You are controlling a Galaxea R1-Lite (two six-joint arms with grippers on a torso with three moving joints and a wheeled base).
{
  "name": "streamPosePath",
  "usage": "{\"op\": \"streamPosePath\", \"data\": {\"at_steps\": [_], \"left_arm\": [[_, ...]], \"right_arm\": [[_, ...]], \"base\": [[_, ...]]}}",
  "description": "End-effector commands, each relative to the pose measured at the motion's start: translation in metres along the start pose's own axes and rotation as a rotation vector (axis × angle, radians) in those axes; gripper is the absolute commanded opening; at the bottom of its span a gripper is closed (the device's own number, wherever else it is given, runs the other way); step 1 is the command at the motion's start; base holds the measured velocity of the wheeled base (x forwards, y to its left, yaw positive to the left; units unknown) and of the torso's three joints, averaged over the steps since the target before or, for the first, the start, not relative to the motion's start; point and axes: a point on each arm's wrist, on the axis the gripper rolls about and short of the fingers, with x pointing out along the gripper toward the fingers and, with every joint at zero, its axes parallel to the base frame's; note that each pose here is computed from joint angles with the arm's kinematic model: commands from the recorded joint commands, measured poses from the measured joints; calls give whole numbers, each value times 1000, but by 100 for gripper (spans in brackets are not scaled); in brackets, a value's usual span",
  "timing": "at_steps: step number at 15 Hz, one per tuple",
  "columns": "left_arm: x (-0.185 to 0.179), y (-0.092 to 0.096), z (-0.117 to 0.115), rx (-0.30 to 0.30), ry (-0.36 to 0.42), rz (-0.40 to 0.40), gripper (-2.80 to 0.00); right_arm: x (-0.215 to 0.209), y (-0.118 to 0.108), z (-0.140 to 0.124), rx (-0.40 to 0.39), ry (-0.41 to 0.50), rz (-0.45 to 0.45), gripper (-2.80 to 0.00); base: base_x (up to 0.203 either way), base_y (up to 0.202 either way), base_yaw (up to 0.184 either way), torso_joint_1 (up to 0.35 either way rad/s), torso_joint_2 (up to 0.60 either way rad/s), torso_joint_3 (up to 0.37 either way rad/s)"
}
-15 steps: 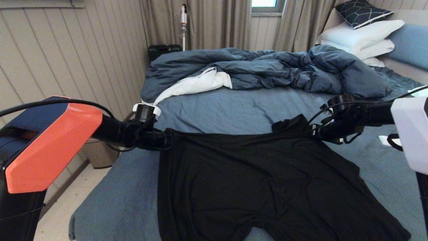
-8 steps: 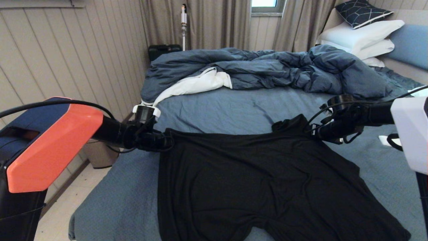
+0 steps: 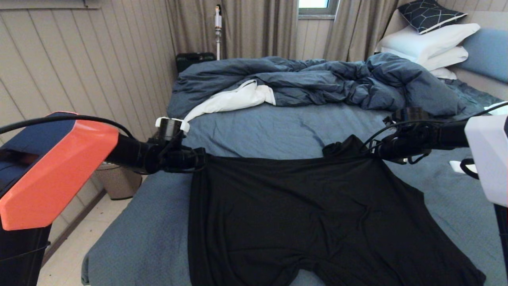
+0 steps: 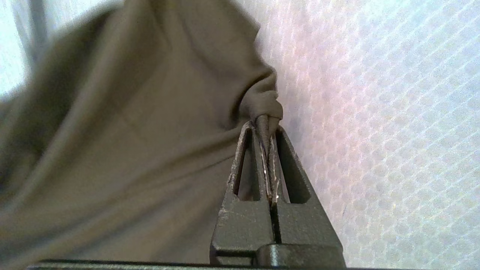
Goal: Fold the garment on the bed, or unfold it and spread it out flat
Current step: Unford the black T-shirt
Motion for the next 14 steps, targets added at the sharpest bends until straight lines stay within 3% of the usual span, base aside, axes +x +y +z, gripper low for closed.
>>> {"op": "streamPosePath", "data": {"at_steps": [1,7,11,14], "left_arm": [[-11,-7,16,6,-56,-18,-280],[-1,4,34,39,-104,-5,-280],[7,19,52,23,-129,23,-280],[10,22,59,44,-148,26,-280]], "right_arm": [[0,1,4,6,-42,-9,-280],[16,13,10,-8,-235,-85,-280],[25,19,10,-25,-309,-112,-280],[28,22,13,-25,-372,-125,-280]], "base": [[0,0,0,0,0,0],[0,0,0,0,0,0],[0,0,0,0,0,0],[0,0,0,0,0,0]]}}
